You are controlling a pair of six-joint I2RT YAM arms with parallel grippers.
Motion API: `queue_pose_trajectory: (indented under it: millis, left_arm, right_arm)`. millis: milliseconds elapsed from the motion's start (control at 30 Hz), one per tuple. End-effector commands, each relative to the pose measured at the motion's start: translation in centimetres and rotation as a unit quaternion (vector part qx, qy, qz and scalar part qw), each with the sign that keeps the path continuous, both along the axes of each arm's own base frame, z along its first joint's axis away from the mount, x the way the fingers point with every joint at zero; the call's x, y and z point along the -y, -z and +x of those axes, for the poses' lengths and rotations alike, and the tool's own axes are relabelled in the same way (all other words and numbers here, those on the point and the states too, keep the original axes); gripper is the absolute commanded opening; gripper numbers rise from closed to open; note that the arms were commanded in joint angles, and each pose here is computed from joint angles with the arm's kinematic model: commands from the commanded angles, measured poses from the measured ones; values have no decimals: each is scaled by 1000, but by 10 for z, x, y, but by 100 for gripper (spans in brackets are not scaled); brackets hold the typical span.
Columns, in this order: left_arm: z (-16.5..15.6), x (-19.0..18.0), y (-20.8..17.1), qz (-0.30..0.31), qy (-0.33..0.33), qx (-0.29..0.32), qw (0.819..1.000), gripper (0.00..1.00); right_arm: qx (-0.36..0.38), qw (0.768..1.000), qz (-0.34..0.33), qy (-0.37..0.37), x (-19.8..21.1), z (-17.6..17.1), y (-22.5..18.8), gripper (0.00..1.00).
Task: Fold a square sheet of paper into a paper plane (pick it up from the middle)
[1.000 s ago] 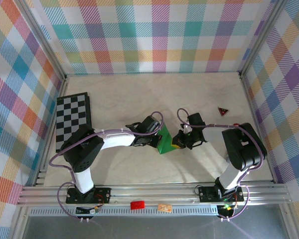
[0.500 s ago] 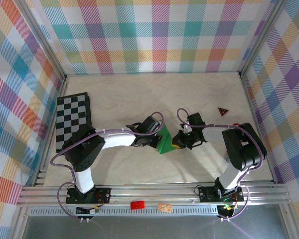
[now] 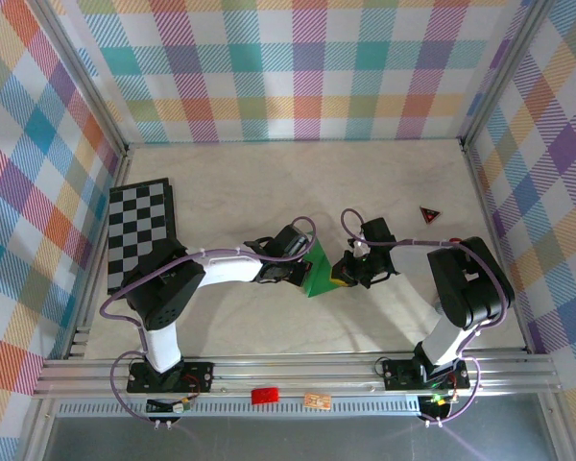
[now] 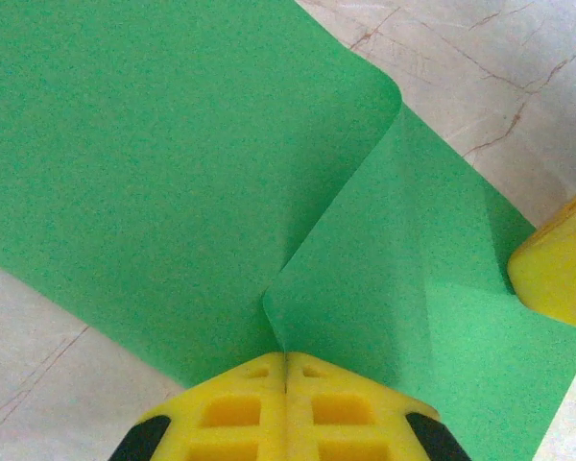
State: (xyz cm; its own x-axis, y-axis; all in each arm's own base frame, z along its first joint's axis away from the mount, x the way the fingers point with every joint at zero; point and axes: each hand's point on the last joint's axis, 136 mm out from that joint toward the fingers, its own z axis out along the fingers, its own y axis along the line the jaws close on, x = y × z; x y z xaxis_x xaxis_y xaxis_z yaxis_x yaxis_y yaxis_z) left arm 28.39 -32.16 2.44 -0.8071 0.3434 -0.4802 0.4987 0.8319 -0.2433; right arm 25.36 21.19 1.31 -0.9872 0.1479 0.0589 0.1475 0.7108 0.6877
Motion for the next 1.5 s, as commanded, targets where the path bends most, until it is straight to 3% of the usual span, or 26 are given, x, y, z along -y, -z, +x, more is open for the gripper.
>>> queue_pose_trajectory:
  millis: [0, 967, 1467]
  left_arm:
    - [7, -2, 0, 9, -2, 4, 1000, 0]
    - [-4, -10, 21, 20, 0, -14, 1000, 0]
    - [-3, 2, 23, 5, 28, -14, 999, 0]
  right_arm:
    - [-38, 997, -59, 9, 17, -15, 28, 5]
    - [-29, 999, -33, 9, 9, -9, 19, 7]
    - [47, 998, 37, 14, -9, 14, -39, 11]
